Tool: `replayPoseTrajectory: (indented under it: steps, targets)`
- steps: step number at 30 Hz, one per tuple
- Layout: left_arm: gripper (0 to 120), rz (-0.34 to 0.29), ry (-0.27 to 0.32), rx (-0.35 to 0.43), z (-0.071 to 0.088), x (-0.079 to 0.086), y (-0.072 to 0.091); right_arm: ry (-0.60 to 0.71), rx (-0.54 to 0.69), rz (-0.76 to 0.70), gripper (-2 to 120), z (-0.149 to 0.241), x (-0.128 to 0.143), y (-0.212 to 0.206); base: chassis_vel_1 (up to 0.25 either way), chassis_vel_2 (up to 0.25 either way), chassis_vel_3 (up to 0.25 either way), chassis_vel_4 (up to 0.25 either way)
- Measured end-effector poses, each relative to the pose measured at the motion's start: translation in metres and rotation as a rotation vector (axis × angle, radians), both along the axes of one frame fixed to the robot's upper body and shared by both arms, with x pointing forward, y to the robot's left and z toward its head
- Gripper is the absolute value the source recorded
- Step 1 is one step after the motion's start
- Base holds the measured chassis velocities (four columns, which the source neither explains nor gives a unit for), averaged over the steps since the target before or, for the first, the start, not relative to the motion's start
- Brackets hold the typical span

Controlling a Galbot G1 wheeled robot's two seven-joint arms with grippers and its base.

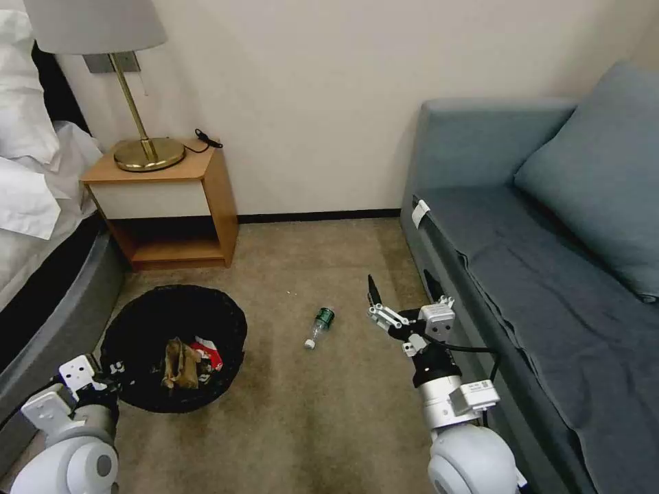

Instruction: Pick up the trash bin, then pick up the garbage on the floor and place it into the trash bin.

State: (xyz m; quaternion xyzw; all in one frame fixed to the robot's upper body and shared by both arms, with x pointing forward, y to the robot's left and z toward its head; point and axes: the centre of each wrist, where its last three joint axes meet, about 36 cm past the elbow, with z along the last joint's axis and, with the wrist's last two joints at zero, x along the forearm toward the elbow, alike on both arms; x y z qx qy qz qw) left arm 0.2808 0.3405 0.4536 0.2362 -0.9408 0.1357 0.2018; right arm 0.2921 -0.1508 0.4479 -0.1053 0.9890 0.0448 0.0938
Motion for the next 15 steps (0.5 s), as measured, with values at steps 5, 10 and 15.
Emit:
replayPoseTrajectory:
  steps: [5, 10, 15]
  targets:
    - [2, -0.003, 0.005, -0.001, -0.002, 0.001, -0.001, -0.007, -0.002, 0.005, 100, -0.002, 0.004, 0.004, -0.110, 0.097, 0.093, -0.086]
    - [2, -0.001, 0.009, 0.006, -0.002, 0.001, 0.000, -0.017, -0.005, 0.019, 100, -0.004, 0.009, 0.008, -0.181, 0.211, 0.215, -0.212]
    - [2, 0.003, 0.007, 0.014, 0.000, 0.000, 0.002, -0.017, -0.008, 0.028, 100, -0.007, 0.013, 0.010, -0.211, 0.185, 0.221, -0.221]
